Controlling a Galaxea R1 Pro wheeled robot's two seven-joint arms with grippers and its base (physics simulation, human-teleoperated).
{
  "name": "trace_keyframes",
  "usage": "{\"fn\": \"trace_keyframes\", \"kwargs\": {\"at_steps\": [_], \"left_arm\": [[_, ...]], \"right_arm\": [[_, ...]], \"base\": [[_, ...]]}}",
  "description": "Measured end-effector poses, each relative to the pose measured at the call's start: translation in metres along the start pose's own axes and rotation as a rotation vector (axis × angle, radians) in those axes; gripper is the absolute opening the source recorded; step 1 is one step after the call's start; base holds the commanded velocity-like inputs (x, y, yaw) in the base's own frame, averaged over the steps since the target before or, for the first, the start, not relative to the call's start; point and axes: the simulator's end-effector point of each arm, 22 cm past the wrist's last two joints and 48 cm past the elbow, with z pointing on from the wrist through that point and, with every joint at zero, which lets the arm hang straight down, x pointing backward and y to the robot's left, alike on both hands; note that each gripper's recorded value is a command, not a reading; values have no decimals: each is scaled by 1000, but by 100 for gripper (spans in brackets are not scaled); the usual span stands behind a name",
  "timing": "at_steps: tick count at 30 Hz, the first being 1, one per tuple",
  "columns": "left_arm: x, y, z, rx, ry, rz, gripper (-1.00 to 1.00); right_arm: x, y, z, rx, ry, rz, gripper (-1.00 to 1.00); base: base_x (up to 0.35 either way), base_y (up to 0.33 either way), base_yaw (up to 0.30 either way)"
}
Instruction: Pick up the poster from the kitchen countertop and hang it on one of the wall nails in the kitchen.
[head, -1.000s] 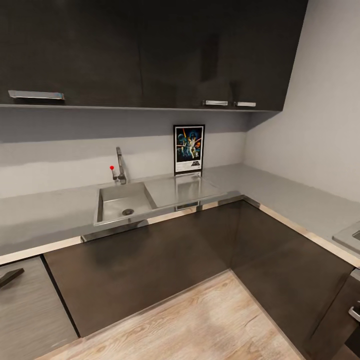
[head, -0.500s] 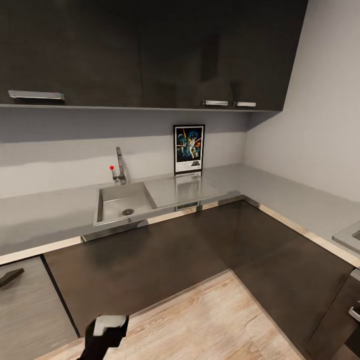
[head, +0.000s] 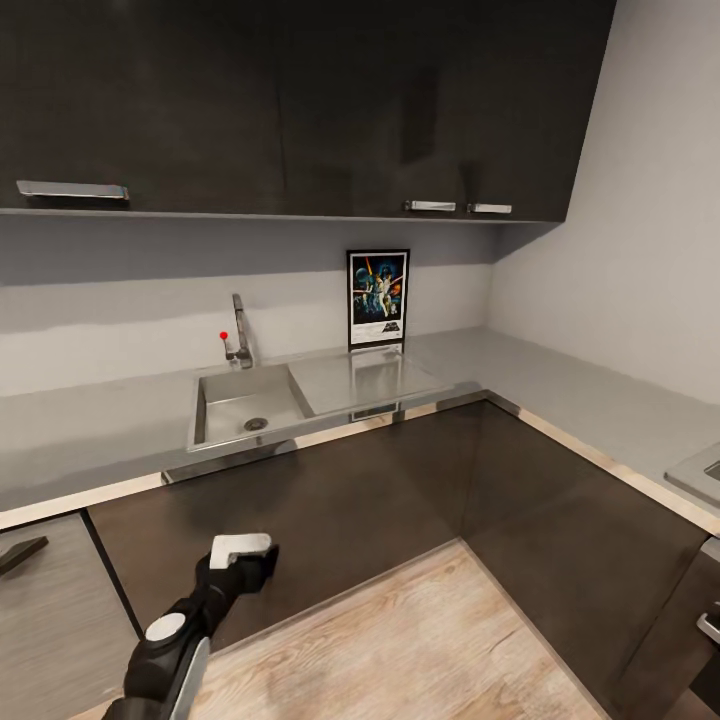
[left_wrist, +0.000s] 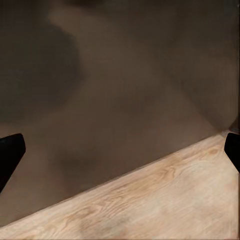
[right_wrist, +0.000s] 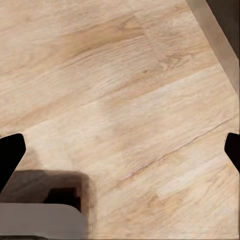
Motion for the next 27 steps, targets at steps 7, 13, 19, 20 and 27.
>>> {"fn": "trace_keyframes", "kwargs": {"at_steps": [7,13,19,20,27], "left_arm": [[-109,-32,22,50,-93,-33,100],[-185,-55,25,90,-119,-40,100],[-342,-73,9,111,-276,-3,100],[-357,-75,12,109,-279,4,100],[-402,-88,84,126,-192,-53,100]], "right_arm": [[52,-4,-19,5,112,-5,100],[72,-6,-27,5,159,-10,100],[102,-6,-44,1,210,-17,100],[103,-6,-45,1,213,-17,100],[112,-4,-50,-2,228,-20,100]], "base": [[0,0,0],[0,0,0],[0,0,0],[0,0,0],[0,0,0]]}}
